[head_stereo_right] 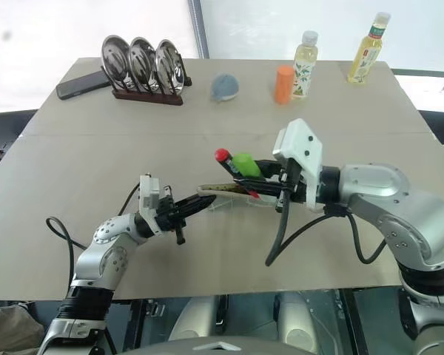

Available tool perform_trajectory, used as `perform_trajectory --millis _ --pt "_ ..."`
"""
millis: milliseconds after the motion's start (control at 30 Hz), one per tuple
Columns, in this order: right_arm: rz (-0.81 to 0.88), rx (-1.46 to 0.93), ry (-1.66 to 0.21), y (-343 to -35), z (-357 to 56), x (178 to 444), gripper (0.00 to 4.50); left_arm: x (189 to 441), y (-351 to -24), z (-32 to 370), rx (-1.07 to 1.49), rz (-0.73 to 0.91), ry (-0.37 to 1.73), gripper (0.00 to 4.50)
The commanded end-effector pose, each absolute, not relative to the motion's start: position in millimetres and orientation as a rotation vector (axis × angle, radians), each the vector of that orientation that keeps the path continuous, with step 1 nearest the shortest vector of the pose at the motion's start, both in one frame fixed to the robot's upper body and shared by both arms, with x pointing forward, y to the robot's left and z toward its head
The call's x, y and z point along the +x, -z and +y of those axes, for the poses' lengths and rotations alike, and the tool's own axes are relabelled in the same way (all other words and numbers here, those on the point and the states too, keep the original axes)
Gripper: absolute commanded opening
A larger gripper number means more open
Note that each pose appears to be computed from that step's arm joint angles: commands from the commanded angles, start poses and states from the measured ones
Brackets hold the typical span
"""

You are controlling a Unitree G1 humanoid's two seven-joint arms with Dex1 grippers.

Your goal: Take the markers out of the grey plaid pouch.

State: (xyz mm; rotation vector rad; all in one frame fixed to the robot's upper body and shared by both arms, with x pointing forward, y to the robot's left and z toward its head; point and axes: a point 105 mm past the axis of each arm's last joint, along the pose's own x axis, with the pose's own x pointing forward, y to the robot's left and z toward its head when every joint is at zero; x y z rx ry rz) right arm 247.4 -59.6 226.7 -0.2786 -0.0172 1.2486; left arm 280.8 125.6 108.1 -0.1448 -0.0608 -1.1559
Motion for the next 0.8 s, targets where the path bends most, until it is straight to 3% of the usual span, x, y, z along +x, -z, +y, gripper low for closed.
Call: perform_trajectory --millis 33,167,367,800 --pt "-0.041 -0.332 -1.212 -225 -62 253 0.44 277 -115 126 -0.151 -0.086 1.175 0.0" --pt "0.015 -0.47 -1.198 -198 -65 259 0.44 274 -118 126 -0.167 -0.089 1.187 0.0" --pt "0.031 -0.602 -1.252 -183 -64 252 0.44 277 -122 125 -0.178 -0.084 1.178 0.0" --pt "0.066 -0.617 -1.215 -172 -72 258 0.44 279 -129 118 -0.186 -0.082 1.197 0.0"
